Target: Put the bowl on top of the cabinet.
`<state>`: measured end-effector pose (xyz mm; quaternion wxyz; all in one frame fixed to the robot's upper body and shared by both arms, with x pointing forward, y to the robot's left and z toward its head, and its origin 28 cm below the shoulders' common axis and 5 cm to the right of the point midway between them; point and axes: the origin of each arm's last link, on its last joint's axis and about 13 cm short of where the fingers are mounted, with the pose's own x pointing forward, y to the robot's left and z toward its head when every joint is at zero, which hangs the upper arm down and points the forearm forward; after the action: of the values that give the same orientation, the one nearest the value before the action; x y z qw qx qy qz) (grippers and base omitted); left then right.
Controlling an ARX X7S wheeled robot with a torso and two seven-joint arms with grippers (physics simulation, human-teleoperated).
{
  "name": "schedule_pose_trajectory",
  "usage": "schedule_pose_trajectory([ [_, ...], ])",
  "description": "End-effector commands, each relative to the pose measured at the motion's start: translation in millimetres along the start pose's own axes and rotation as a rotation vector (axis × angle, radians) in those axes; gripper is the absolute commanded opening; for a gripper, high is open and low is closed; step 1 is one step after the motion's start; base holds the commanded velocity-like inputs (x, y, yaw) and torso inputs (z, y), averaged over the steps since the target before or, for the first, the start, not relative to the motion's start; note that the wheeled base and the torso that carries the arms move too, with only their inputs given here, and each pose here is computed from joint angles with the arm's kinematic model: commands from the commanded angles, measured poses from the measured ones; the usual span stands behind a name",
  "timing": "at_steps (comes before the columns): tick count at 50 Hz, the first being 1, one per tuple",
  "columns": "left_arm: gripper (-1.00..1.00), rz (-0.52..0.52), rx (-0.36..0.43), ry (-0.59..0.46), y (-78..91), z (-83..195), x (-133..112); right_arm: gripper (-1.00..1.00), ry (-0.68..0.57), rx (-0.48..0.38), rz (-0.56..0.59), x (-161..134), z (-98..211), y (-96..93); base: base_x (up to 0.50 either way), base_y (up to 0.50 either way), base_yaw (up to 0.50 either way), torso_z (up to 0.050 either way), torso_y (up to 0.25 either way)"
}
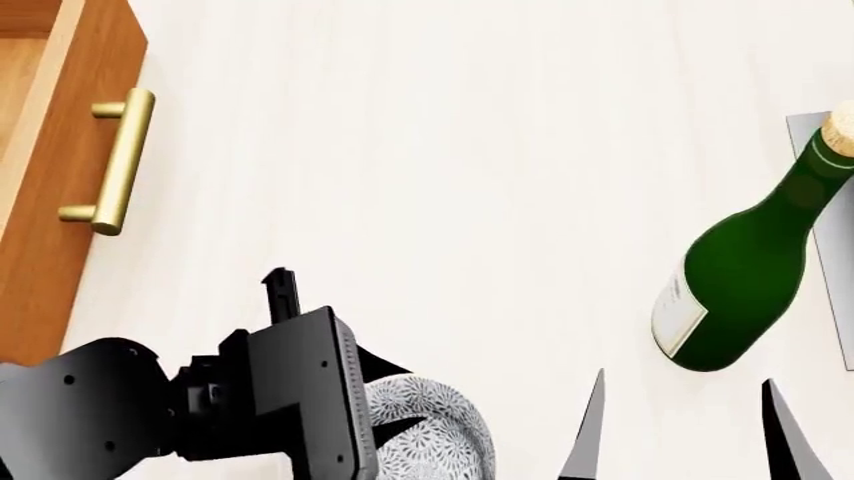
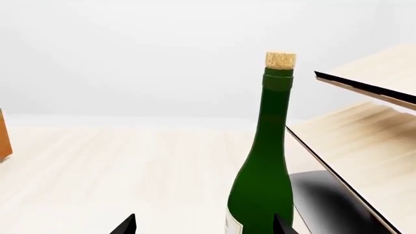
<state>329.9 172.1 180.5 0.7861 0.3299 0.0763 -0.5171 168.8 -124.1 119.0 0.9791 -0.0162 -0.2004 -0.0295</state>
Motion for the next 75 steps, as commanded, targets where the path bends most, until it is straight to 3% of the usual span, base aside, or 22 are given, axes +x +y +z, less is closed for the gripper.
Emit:
schedule_pose_trajectory([
  [1, -1.0, 0.097, 0.076, 0.057, 6.2, -10, 4, 1.0, -0.005, -0.016, -0.005, 1, 0, -1.8, 0.0, 0.0, 0.0, 0.0, -0.01],
  [14, -1.0, 0.121, 0.105, 0.035, 10.9, 2, -9, 1.0, -0.012, -0.018, -0.003, 2, 3, -1.8, 0.0, 0.0, 0.0, 0.0, -0.003],
  [29, -1.0, 0.201, 0.201, -0.006, 22.7, 42, -52, 1.0, -0.028, -0.024, 0.008, 2, 9, 0.3, 0.0, 0.0, 0.0, 0.0, 0.0],
  [40, -1.0, 0.295, 0.224, -0.051, 35.4, 64, -78, 1.0, -0.038, -0.027, 0.01, 2, 12, 0.0, 0.0, 0.0, 0.0, 0.0, 0.0],
  [63, -1.0, 0.527, 0.213, -0.171, 59.8, 109, -129, 1.0, -0.055, -0.035, 0.006, 3, 18, 0.4, 0.0, 0.0, 0.0, 0.0, 0.0],
  [75, -1.0, 0.725, 0.143, -0.238, 80.7, 128, -155, 1.0, -0.064, -0.038, 0.006, 4, 21, 0.2, 0.0, 0.0, 0.0, 0.0, 0.0],
])
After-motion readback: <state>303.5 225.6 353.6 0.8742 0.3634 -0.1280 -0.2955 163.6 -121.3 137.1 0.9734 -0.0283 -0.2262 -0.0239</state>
